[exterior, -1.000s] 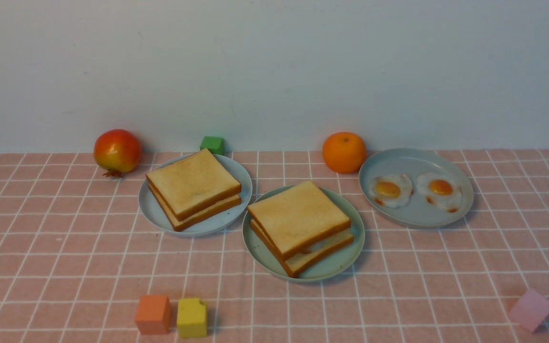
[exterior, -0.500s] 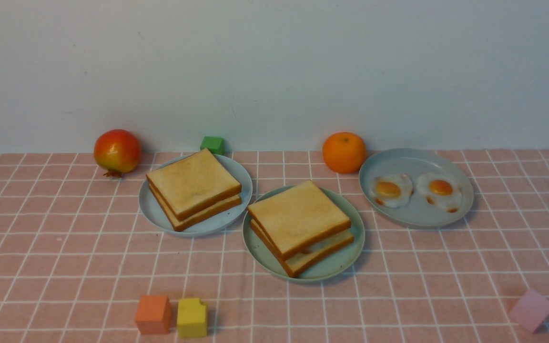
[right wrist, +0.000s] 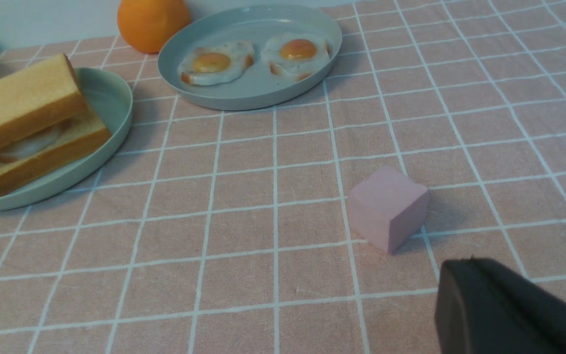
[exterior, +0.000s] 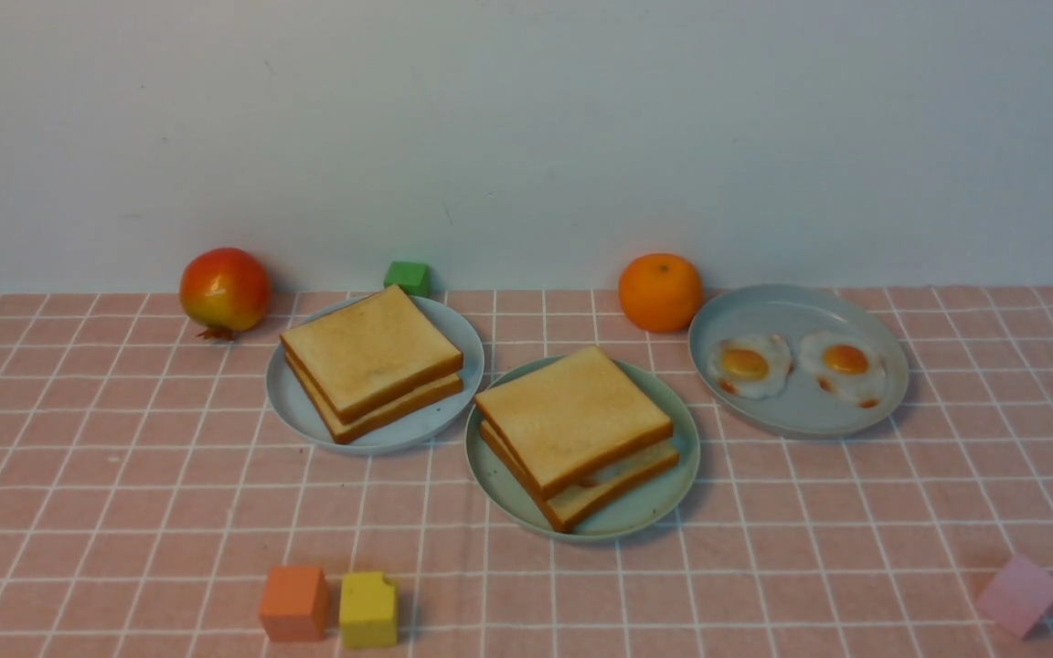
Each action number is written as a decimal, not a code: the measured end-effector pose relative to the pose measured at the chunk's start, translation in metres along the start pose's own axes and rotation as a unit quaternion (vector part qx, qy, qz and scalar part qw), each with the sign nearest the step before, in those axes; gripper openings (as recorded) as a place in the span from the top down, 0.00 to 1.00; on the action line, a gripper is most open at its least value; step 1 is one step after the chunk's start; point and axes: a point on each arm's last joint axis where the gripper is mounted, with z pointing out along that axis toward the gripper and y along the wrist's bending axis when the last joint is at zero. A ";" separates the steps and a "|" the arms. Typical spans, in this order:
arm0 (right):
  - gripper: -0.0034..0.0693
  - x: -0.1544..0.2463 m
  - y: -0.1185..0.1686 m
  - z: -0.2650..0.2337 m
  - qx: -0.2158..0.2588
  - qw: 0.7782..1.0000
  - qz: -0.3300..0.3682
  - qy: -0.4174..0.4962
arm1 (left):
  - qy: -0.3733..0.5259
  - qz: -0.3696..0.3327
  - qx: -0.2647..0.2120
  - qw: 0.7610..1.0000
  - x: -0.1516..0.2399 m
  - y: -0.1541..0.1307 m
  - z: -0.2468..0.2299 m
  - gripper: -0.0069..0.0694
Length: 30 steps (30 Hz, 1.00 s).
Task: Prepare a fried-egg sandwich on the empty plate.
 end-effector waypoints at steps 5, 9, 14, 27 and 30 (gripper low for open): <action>0.95 0.000 0.000 0.000 0.000 1.000 0.000 0.000 | -0.060 0.014 -0.067 0.996 -0.002 0.014 -0.001 0.89; 0.95 0.000 0.000 0.000 0.000 1.000 0.000 0.000 | -0.114 0.052 -0.163 0.979 0.002 0.030 -0.012 0.89; 0.94 0.000 0.000 0.000 0.000 1.000 0.000 0.000 | -0.127 0.047 -0.261 0.956 0.024 0.040 -0.029 0.89; 0.93 0.000 0.000 0.000 0.000 1.000 0.000 0.000 | -0.018 -0.097 -0.407 0.908 0.105 0.069 -0.038 0.89; 0.93 0.000 0.000 0.000 0.000 1.000 0.000 0.000 | -0.019 -0.102 -0.407 0.907 0.105 0.069 -0.038 0.89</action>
